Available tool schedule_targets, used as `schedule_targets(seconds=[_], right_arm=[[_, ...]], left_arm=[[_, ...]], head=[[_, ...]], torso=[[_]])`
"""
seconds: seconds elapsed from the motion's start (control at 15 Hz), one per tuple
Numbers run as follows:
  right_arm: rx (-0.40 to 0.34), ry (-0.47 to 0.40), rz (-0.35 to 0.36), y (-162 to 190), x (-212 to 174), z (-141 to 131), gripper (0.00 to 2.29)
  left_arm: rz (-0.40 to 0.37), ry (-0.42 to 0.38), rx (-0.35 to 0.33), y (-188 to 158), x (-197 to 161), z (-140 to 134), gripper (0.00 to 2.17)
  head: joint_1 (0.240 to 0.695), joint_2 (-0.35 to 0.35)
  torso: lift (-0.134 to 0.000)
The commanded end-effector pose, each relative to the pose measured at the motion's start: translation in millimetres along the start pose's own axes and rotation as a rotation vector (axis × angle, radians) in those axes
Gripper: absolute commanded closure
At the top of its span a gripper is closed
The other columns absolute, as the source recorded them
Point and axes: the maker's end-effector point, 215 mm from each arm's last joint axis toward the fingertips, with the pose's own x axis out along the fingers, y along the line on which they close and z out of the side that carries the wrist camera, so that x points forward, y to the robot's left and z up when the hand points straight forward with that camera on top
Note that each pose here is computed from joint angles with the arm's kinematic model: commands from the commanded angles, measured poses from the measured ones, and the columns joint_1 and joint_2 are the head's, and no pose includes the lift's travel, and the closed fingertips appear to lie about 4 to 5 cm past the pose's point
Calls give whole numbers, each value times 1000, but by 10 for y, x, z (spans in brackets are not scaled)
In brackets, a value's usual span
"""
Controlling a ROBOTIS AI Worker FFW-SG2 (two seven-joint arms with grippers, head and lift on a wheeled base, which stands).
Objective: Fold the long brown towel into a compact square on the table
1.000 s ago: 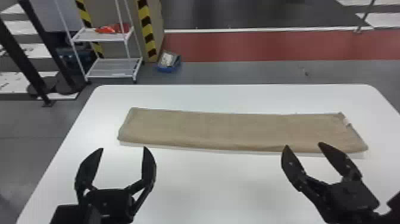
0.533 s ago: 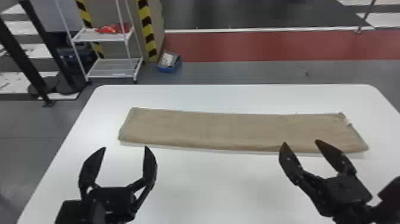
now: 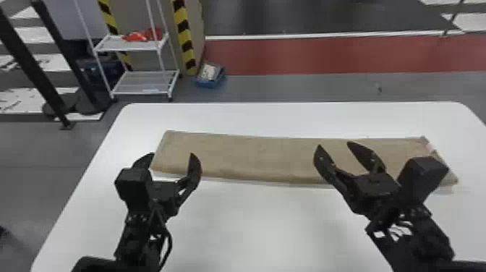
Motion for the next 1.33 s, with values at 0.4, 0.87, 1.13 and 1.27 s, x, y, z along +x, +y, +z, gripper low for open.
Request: schedule_targets(seconds=[0.4,0.87,1.13,1.27], right_arm=[[-54,84,81,219,803,-337,1676],[-67,156,75,46,741,-782,1676],[-70,171,67,-88,584,-958,1676],[-68,177,57,-166,540,-989,1676]], left_arm=[[20,67,-75,454,671,-122,93],[-41,210,-127,522,845,-465,93],[-39,243,-123,628,1099,-614,157],[-42,246,-118,681,1180,-641,215]], head=[[695,179],[695,200],[695,191],[695,187]], torso=[[-123],[-123],[-123],[-123]])
